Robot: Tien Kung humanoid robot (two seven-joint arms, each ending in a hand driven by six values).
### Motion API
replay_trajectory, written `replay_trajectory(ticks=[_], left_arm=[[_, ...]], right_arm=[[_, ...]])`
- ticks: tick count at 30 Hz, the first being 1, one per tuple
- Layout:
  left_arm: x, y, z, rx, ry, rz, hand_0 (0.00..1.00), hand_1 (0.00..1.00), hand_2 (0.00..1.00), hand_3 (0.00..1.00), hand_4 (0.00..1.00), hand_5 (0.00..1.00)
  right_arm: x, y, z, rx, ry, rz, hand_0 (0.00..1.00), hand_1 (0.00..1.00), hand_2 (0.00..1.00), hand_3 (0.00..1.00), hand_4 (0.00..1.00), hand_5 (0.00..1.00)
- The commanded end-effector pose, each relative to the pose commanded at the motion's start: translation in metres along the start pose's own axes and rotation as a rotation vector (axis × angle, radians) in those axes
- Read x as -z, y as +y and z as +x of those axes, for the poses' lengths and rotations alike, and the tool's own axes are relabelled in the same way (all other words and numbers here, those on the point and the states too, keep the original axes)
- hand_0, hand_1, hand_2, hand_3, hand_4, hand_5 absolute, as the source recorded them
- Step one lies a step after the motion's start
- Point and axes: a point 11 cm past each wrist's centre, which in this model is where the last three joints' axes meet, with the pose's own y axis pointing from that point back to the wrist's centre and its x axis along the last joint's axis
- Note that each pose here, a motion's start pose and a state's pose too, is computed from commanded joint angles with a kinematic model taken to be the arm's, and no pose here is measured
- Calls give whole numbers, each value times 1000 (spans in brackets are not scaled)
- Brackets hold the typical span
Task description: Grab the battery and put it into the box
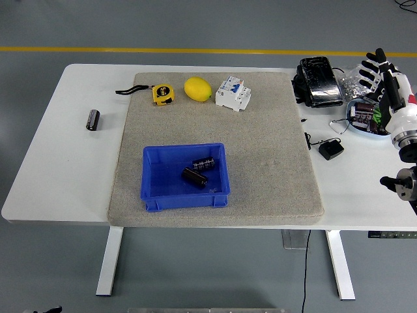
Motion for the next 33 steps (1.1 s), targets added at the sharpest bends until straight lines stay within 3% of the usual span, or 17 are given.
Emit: replay_trajectory(ticks=[33], left_arm=[[-2, 0, 1, -3, -9, -8, 684, 671, 707, 610, 627, 486]], right_arm=[[3, -1, 15, -37, -5, 9, 841, 822, 824, 828, 998, 900]])
